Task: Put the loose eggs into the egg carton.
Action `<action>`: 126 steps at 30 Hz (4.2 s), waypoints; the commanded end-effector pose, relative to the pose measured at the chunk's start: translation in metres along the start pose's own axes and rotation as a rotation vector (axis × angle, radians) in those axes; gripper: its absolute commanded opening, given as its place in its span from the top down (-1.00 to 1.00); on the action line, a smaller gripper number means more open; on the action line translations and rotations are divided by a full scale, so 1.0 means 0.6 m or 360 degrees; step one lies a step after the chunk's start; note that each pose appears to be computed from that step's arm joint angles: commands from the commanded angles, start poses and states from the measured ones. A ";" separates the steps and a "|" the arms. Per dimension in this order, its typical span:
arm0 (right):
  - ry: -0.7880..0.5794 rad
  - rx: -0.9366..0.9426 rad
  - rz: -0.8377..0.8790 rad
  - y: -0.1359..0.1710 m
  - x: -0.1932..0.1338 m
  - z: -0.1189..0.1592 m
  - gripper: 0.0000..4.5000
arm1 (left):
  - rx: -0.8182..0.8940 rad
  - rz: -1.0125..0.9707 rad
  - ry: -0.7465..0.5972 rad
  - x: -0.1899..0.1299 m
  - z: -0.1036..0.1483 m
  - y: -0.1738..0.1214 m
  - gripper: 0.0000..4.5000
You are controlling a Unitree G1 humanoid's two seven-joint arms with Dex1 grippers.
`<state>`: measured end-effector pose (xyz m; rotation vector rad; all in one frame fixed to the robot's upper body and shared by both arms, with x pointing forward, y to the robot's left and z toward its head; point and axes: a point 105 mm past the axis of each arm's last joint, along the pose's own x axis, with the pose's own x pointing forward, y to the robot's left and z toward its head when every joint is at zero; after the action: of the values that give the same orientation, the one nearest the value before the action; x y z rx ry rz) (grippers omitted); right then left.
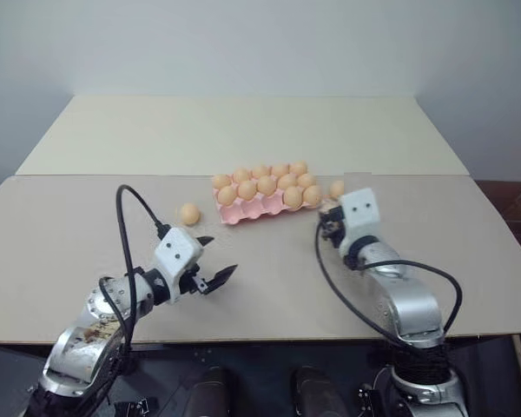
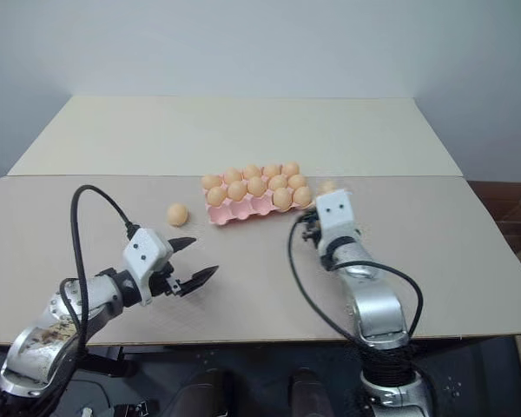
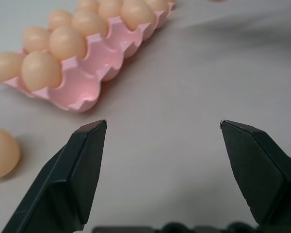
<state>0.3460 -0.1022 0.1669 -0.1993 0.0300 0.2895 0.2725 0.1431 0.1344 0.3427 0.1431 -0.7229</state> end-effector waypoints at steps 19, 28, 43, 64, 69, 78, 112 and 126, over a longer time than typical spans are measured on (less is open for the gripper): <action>-0.0128 -0.0078 0.0281 0.099 0.107 0.044 0.30 | 0.0006 0.0101 -0.0036 0.001 0.034 0.009 -0.80; -0.0118 -0.0090 0.0247 0.100 0.127 0.032 0.30 | 0.0031 0.0089 -0.0038 0.002 0.035 0.007 -0.80; -0.0393 0.0072 0.0261 0.092 0.086 0.092 -0.88 | 0.0028 0.0072 -0.0046 0.001 0.036 0.003 -0.80; -0.0203 0.0381 -0.0038 0.004 -0.069 0.012 -0.94 | 0.0021 -0.0009 -0.0204 0.013 0.059 -0.011 -0.80; -0.0182 0.0311 -0.0162 -0.025 -0.033 0.028 -0.94 | 0.0040 -0.0070 -0.0251 0.023 0.073 -0.018 -0.80; -0.0086 0.0180 -0.0327 -0.090 0.025 0.038 -0.94 | 0.0064 -0.0140 -0.0287 0.043 0.088 -0.028 -0.80; 0.0408 0.0277 -0.0572 -0.182 0.182 -0.031 -0.94 | 0.0090 -0.0209 -0.0278 0.049 0.085 -0.043 -0.80; 0.0412 0.0303 -0.0545 -0.179 0.182 -0.044 0.22 | 0.0096 -0.0194 -0.0277 0.049 0.085 -0.041 -0.80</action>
<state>0.4758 -0.1767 0.1322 -0.0484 0.3567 -0.0839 0.2812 0.0923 0.1581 0.3118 0.0331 -0.8694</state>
